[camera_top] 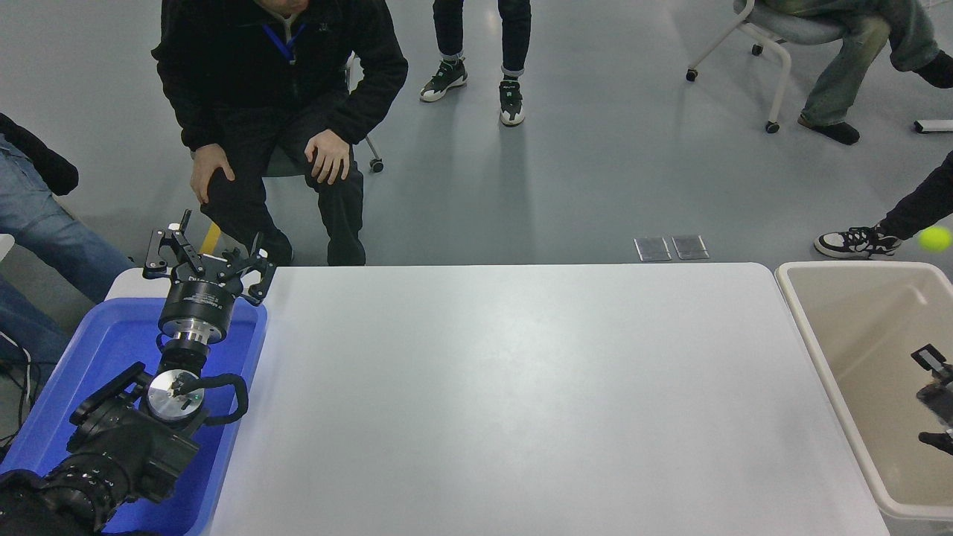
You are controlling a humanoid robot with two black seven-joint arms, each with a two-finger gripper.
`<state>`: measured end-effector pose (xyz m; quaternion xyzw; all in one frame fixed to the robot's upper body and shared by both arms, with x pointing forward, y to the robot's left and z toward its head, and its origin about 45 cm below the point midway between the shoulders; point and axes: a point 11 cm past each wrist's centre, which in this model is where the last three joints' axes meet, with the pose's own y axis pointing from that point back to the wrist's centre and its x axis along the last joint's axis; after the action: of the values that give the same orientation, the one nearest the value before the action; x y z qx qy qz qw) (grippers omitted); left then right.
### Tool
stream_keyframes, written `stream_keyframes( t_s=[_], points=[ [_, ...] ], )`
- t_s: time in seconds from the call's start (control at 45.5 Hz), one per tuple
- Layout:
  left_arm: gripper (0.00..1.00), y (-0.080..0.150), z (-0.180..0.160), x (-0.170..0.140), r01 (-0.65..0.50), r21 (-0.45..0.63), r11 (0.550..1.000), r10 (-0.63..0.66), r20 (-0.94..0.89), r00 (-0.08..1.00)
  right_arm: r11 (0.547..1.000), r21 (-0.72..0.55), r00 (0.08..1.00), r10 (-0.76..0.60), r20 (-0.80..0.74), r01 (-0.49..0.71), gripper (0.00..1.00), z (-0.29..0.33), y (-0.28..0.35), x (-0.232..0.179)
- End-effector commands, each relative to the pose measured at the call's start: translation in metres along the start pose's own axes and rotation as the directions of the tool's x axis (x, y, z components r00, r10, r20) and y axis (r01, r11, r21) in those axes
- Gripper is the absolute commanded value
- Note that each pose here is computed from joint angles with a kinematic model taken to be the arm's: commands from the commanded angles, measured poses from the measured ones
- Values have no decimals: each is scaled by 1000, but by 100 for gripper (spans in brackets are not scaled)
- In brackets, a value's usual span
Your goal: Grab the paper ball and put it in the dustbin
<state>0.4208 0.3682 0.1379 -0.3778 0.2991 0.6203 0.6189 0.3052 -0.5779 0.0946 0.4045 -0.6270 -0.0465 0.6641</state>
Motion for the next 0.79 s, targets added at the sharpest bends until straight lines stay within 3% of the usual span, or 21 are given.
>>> stream_keyframes(
  t_s=[0.0,0.264,0.352,0.505,0.659,0.769],
  points=[
    [99,0,0,0,0,0,1000,0,0,1000,999,3,999,40,11,-40,89,-2,0,5],
    [99,0,0,0,0,0,1000,0,0,1000,998,24,998,53,30,-54,91,-15,2,15],
    [99,0,0,0,0,0,1000,0,0,1000,997,41,997,59,52,-61,99,-27,4,21],
    [99,0,0,0,0,0,1000,0,0,1000,993,85,993,73,93,-81,100,-53,10,37],
    [99,0,0,0,0,-1,1000,0,-1,1000,987,128,969,62,238,-95,99,-81,19,60],
    [99,0,0,0,0,0,1000,0,0,1000,979,197,926,-29,375,-50,100,-106,30,66]
  ],
)
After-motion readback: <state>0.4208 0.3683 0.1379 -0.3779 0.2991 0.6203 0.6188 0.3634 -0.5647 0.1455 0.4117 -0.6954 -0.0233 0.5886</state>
